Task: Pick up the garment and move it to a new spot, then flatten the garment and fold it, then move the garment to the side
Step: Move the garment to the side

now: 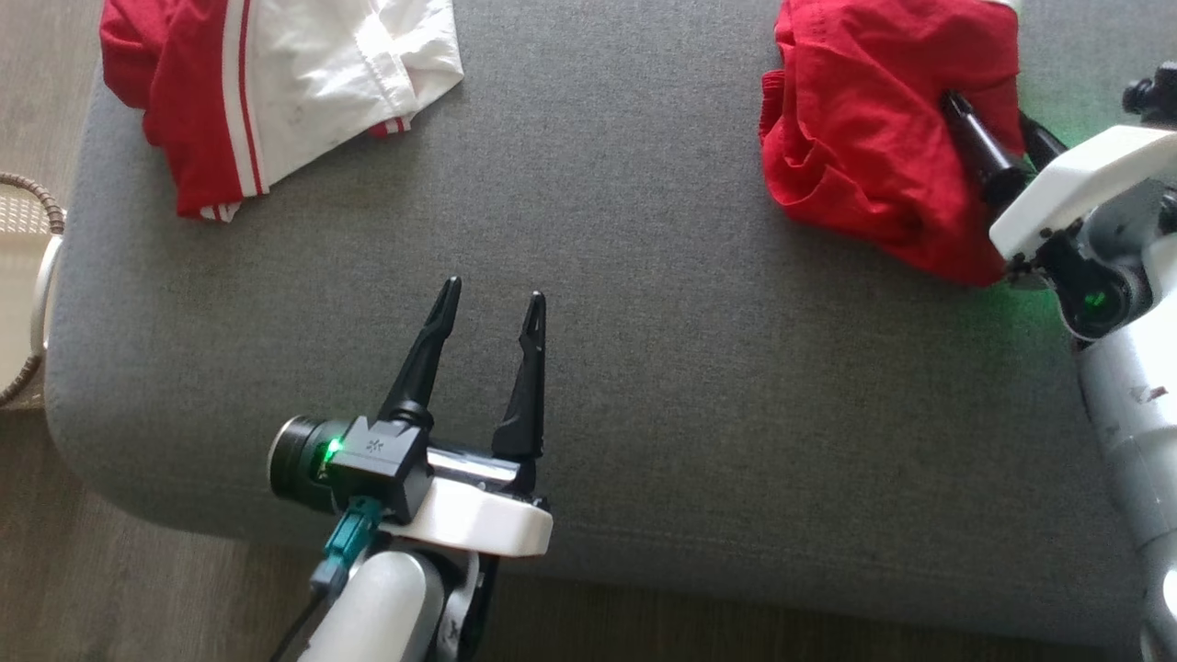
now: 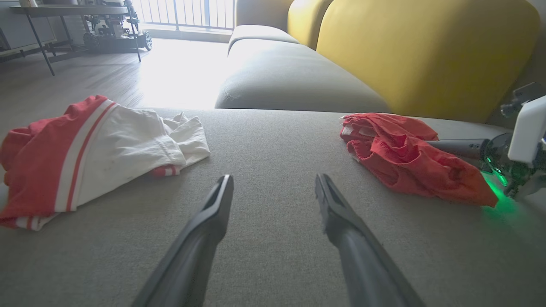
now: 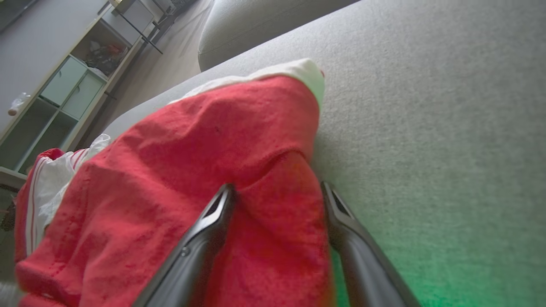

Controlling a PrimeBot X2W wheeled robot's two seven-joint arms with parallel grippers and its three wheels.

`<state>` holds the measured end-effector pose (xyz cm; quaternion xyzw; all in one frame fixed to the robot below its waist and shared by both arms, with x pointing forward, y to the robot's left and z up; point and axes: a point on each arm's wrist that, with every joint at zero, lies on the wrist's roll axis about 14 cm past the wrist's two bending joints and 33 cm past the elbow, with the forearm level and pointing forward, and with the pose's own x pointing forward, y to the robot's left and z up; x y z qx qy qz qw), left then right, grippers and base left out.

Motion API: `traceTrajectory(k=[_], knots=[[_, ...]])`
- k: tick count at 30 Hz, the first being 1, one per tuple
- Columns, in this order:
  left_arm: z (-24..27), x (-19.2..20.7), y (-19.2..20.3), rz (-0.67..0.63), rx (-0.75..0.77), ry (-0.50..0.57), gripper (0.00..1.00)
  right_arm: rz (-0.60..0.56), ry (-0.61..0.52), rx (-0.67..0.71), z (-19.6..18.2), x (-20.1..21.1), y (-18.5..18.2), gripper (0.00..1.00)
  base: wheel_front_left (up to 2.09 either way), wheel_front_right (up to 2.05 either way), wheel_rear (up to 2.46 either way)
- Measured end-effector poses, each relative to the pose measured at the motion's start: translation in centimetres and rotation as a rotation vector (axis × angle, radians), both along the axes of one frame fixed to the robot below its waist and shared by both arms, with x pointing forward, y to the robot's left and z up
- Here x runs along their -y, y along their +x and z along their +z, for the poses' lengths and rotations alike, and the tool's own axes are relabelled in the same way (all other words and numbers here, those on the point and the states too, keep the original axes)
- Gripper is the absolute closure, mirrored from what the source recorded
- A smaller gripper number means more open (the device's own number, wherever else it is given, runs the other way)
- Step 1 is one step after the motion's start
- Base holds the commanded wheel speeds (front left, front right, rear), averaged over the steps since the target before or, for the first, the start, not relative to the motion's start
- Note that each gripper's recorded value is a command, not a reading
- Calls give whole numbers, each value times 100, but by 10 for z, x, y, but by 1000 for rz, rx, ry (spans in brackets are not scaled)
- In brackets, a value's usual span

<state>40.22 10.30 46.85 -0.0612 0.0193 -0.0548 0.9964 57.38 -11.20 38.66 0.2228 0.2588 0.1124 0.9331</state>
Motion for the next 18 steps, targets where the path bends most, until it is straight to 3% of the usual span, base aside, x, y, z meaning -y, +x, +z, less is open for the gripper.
traceTrajectory(k=[1,2,3,4,5,12,18], knots=[[-1,0,0,-1,-2,0,0,1,5,0,1,-1,0,21,0,0,0],[0,1,0,-3,-1,0,0,4,8,-1,1,-2,-1,55,0,0,0],[0,2,0,-5,0,0,0,8,10,-2,1,-3,-2,75,0,0,0],[1,2,0,-6,3,-1,0,13,10,-2,2,-4,-3,92,0,0,0],[2,3,0,-9,6,-2,0,18,9,-1,3,-4,-5,100,0,0,0],[6,11,3,-34,22,-12,0,34,-12,39,17,0,-10,100,0,0,0],[6,33,8,-113,36,-22,0,11,-112,81,26,37,-18,100,0,0,0]])
